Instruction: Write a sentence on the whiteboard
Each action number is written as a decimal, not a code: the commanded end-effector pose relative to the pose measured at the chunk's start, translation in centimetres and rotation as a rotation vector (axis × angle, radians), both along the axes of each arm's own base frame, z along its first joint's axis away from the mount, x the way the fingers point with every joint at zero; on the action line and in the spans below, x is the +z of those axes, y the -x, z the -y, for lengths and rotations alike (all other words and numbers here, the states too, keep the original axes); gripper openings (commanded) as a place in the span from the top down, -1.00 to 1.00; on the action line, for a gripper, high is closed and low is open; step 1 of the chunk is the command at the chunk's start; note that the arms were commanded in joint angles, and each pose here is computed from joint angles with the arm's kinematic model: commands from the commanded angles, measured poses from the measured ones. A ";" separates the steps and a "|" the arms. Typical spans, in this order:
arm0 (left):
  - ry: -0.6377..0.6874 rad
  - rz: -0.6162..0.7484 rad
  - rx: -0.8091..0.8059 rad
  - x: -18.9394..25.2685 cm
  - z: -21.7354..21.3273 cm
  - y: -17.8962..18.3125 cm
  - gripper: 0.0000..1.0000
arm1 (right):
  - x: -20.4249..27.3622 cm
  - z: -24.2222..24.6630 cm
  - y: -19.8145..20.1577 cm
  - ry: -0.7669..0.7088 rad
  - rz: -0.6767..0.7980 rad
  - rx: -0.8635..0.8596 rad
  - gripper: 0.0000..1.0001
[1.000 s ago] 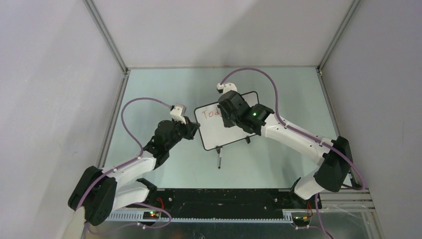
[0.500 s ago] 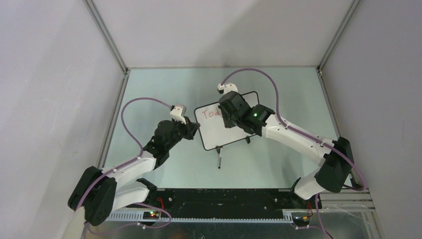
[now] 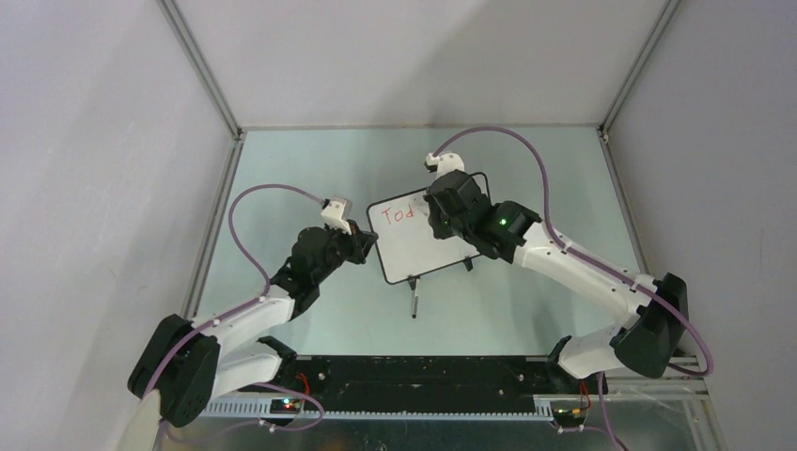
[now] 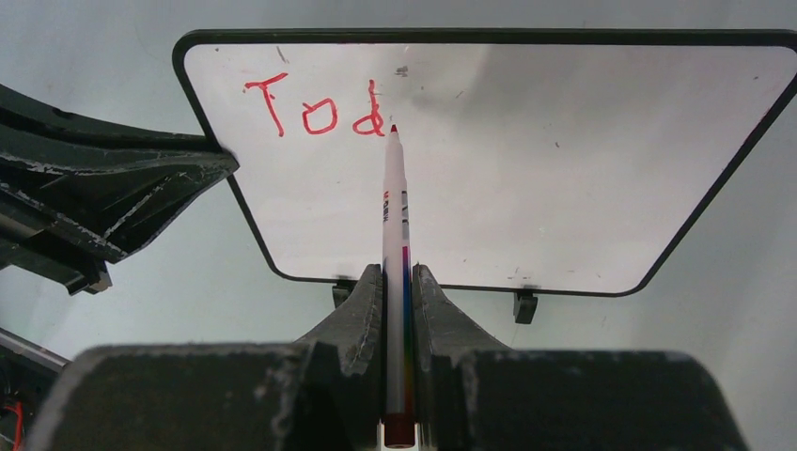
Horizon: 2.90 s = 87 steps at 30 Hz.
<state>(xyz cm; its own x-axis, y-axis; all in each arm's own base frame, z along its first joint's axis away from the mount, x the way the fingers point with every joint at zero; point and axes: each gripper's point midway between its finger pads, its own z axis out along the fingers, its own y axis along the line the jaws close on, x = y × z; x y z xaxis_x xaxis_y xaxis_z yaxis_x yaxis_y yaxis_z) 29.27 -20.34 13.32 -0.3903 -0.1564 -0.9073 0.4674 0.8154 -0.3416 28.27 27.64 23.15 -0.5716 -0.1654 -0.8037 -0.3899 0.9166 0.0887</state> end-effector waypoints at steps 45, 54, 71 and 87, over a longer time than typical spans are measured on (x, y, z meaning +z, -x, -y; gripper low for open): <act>-0.004 0.071 -0.020 1.9 0.5 -0.4 1.00 | -0.6 0.0 -2.6 0.008 0.000 -0.053 1.00; -0.005 0.072 -0.022 1.9 0.5 -0.3 1.00 | -0.8 -0.2 -2.8 0.008 -0.004 -0.050 1.00; -0.009 0.077 -0.023 2.0 0.6 -0.3 1.00 | -0.3 -1.0 -2.6 -0.013 0.002 -0.015 1.00; -0.013 0.076 -0.018 2.0 0.5 -0.3 1.00 | -0.9 -1.3 -1.9 0.009 -0.017 0.009 1.00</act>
<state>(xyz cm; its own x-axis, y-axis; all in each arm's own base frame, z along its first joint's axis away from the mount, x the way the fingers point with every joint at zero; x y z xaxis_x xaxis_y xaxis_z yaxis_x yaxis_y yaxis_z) 29.21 -20.40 13.29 -0.3907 -0.1536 -0.9076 0.4693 0.8150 -0.3399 29.59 27.81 20.75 -0.6133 -0.1889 -0.7669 -0.3772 0.9232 0.0742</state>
